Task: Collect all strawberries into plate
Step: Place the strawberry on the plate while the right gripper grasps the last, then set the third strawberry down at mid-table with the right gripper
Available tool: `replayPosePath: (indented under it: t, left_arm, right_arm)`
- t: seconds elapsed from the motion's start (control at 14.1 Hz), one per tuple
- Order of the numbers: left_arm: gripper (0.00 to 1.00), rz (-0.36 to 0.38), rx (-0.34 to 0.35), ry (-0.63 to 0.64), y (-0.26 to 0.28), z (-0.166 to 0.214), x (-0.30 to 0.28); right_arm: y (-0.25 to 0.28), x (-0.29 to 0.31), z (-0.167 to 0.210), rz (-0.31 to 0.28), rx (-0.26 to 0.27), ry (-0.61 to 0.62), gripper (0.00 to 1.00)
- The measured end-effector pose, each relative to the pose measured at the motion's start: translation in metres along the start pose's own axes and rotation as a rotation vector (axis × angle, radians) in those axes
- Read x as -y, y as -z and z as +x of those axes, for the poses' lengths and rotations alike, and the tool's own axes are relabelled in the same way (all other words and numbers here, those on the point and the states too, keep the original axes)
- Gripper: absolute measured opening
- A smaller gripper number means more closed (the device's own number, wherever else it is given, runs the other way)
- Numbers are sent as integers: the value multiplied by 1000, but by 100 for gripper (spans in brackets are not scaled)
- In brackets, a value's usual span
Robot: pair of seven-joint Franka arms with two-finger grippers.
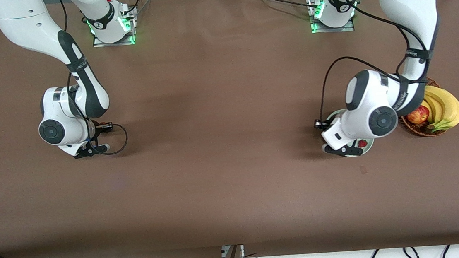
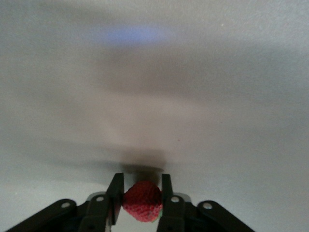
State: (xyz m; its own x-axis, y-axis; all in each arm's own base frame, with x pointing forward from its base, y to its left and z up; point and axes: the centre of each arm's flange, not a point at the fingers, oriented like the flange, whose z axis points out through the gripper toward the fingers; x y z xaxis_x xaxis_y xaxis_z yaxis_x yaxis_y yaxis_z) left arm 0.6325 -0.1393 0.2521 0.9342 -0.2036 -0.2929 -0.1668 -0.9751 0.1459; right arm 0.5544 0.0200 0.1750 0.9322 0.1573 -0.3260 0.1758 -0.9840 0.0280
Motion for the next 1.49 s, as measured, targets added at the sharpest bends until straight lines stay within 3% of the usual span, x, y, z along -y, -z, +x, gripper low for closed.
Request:
replayPosePath:
  t: [0.21, 0.5, 0.64, 0.99, 1.14, 1.49]
  left_arm:
    - [32, -27, 31, -96, -27, 5, 36]
    - [37, -56, 36, -160, -42, 6, 76]
    - [52, -57, 31, -163, -40, 7, 77]
    - [99, -52, -3, -178, -21, 11, 68]
    - [100, -40, -32, -190, 11, 8, 60]
    - [100, -46, -44, -123, 50, 1, 21]
  right_arm:
    - [6, 1, 3, -2, -18, 3, 34]
    - [57, 42, 34, -5, -133, -5, 34]
    - [77, 93, 57, 18, -185, -60, 34]
    - [81, 260, 101, 175, -226, -294, 34]
    - [85, 330, 104, 235, -247, -367, 34]
    - [71, 469, 80, 399, -389, -430, 34]
